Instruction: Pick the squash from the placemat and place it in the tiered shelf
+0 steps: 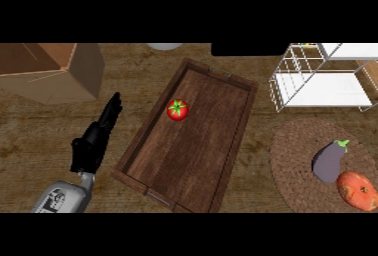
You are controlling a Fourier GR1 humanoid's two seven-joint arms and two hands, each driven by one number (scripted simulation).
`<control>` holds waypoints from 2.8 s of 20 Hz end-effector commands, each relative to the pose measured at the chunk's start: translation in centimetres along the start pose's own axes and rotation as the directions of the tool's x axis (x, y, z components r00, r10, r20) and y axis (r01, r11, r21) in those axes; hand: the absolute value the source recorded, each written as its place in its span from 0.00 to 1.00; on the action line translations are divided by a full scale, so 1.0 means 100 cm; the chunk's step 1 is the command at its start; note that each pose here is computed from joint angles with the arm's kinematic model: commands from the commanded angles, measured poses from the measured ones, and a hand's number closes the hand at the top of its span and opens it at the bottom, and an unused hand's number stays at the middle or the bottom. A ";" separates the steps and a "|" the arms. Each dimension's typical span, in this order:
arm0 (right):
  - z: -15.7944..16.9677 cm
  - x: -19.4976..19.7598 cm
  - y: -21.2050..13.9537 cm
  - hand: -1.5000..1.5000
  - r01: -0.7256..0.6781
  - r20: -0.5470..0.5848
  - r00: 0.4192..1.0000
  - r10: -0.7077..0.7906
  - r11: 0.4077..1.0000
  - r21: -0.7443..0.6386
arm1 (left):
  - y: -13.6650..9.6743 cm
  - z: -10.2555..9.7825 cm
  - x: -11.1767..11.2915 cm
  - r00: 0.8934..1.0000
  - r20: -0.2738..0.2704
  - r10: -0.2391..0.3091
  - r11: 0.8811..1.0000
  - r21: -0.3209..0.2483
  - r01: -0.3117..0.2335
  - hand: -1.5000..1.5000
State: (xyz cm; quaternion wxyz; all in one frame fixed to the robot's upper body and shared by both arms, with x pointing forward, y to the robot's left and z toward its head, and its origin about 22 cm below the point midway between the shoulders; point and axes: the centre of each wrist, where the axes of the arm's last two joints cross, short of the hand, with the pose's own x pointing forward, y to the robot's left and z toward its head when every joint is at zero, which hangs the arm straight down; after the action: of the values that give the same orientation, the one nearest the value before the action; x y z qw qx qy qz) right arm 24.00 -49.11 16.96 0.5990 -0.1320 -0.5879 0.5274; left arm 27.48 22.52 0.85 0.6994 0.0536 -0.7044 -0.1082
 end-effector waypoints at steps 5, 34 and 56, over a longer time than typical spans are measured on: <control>0.025 0.010 0.022 0.00 -0.058 0.020 0.998 0.056 0.994 0.093 | -0.007 -0.007 0.019 1.000 0.000 -0.023 1.000 0.021 0.023 0.50; 0.008 0.031 0.079 0.00 -0.071 -0.072 0.995 0.073 0.997 0.023 | 0.010 0.000 0.006 1.000 0.014 -0.010 1.000 -0.016 0.010 0.50; -0.016 0.001 0.116 0.00 -0.139 -0.127 0.981 0.146 0.988 0.060 | -0.007 -0.015 0.028 1.000 0.006 0.004 1.000 0.001 -0.004 0.50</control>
State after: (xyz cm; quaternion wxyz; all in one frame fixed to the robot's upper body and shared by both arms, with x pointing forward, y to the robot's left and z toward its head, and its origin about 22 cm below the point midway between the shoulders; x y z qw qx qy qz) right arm 19.64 -43.12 8.46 0.5982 -0.1998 -0.5306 0.5663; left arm 28.15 22.20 1.58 0.6988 0.0498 -0.7048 -0.1116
